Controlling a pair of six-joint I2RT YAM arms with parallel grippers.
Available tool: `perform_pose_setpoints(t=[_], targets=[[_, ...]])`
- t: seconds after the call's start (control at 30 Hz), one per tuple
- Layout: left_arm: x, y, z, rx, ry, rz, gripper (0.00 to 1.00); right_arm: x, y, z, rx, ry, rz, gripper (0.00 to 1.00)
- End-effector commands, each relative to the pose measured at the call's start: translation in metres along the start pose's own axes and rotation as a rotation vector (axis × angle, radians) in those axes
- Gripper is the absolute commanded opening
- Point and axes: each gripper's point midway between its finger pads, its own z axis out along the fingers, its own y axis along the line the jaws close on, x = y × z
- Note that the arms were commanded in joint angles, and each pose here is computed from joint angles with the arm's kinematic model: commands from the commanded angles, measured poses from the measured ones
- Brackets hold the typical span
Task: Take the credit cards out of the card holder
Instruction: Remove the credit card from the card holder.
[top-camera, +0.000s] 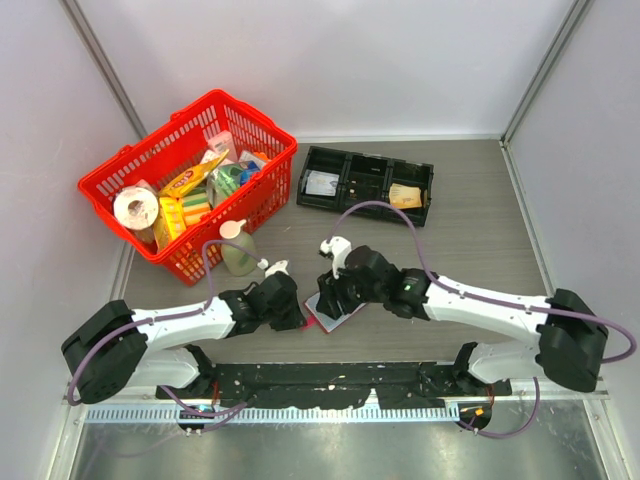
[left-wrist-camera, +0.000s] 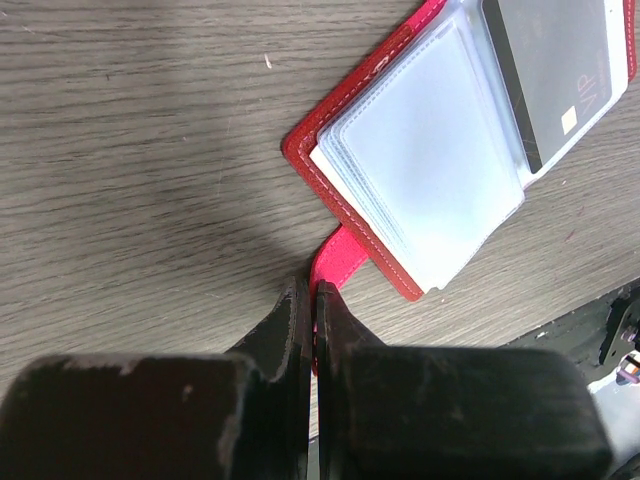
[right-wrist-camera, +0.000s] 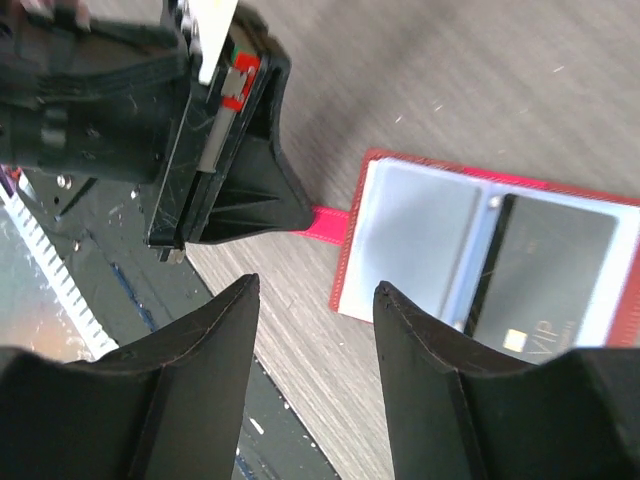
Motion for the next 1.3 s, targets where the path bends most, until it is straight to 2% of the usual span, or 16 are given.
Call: perform_pose_setpoints(t=[0.0, 0.1, 0.2, 0.27, 0.4, 0.5, 0.6, 0.7, 0.97, 1.27], targets=[[-0.005, 0.007, -0.001, -0.028, -0.037, 0.016, 0.0, -0.036, -0.026, -0.027, 0.116, -0.154, 0.018, 0.54], [-0.016, 0.016, -0.004, -0.074, -0.083, 0.017, 0.0, -0.034, -0.055, -0.036, 0.176, -0.164, 0.08, 0.53], [-0.031, 0.026, -0.007, -0.112, -0.12, 0.019, 0.0, -0.029, -0.067, -0.036, 0.184, -0.162, 0.118, 0.46], [-0.042, 0.029, -0.01, -0.132, -0.139, 0.019, 0.05, -0.024, -0.077, -0.033, 0.187, -0.155, 0.158, 0.42], [-0.066, 0.023, -0.021, -0.166, -0.196, 0.056, 0.3, -0.008, -0.086, -0.018, 0.16, -0.131, 0.237, 0.33], [-0.083, 0.019, -0.034, -0.198, -0.245, 0.079, 0.51, -0.013, -0.086, -0.011, 0.1, -0.176, 0.271, 0.25], [-0.098, 0.009, -0.05, -0.191, -0.292, 0.08, 0.63, -0.007, -0.088, -0.002, 0.068, -0.169, 0.31, 0.2], [-0.109, -0.012, -0.063, -0.119, -0.323, 0.057, 0.65, -0.007, -0.094, 0.002, 0.052, -0.185, 0.325, 0.13], [-0.106, -0.084, -0.055, 0.217, -0.277, -0.049, 0.61, 0.011, -0.107, 0.014, 0.03, -0.15, 0.39, 0.08], [-0.095, -0.096, -0.008, 0.282, -0.227, -0.111, 0.57, 0.05, -0.117, 0.023, 0.046, -0.061, 0.474, 0.07]])
